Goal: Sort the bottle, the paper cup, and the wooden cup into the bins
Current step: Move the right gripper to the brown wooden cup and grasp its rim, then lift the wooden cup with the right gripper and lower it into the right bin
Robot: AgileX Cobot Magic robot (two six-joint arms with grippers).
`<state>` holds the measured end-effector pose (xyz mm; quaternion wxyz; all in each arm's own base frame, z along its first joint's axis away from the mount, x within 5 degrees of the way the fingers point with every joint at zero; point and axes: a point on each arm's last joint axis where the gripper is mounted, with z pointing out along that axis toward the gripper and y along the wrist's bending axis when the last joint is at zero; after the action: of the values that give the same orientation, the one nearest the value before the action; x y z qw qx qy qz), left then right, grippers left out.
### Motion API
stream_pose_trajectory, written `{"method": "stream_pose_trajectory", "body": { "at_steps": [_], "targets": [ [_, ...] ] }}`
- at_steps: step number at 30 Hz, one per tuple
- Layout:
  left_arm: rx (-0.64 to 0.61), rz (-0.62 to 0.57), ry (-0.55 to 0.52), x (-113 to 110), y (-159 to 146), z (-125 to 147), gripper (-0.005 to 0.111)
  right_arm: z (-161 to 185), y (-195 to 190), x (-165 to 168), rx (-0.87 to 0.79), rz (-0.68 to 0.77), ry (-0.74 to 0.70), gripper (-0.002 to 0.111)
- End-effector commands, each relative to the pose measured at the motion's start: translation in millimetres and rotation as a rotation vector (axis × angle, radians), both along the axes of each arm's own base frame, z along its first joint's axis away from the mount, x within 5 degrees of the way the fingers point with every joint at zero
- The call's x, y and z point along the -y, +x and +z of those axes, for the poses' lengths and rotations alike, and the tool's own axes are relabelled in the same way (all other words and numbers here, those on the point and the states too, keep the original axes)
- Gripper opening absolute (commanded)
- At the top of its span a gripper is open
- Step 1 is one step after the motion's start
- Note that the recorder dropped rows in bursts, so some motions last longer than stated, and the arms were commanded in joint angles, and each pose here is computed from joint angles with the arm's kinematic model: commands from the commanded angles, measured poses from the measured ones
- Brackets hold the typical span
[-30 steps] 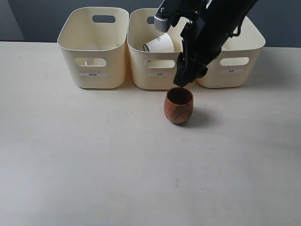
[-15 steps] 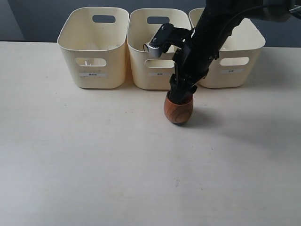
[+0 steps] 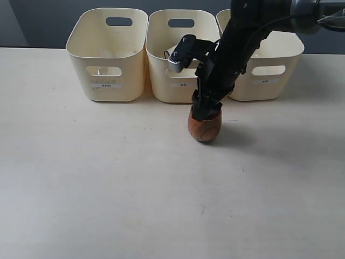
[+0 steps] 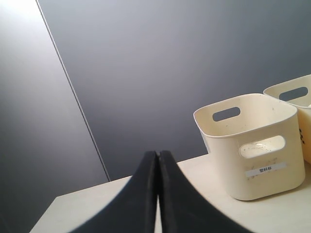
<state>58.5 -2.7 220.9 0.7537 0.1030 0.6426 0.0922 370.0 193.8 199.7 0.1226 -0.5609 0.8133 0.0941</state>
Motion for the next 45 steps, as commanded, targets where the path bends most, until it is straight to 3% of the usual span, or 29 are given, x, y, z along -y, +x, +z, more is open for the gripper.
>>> {"method": "stream_pose_trajectory", "body": {
  "at_steps": [1, 31, 33, 34, 37, 45],
  "targets": [
    [0.003, -0.002, -0.002, 0.1, -0.2, -0.3, 0.0, -4.0, 1.8, -1.8, -0.001, 0.007, 0.007, 0.053],
    [0.003, -0.002, -0.002, 0.1, -0.2, -0.3, 0.0, -40.8, 5.6, -3.1, -0.085, 0.012, -0.036, 0.053],
    [0.003, -0.002, -0.002, 0.1, -0.2, -0.3, 0.0, -44.5, 6.0, -2.7, -0.09, 0.015, -0.046, 0.047],
    [0.003, -0.002, -0.002, 0.1, -0.2, -0.3, 0.0, -46.4, 6.3, -2.3, -0.091, 0.018, -0.053, 0.039],
    [0.003, -0.002, -0.002, 0.1, -0.2, -0.3, 0.0, -47.0, 6.4, 0.5, -0.082, 0.044, -0.086, -0.001],
    [0.003, -0.002, -0.002, 0.1, -0.2, -0.3, 0.0, -46.4, 5.0, 2.0, -0.092, 0.062, -0.103, 0.001]
  ]
}}
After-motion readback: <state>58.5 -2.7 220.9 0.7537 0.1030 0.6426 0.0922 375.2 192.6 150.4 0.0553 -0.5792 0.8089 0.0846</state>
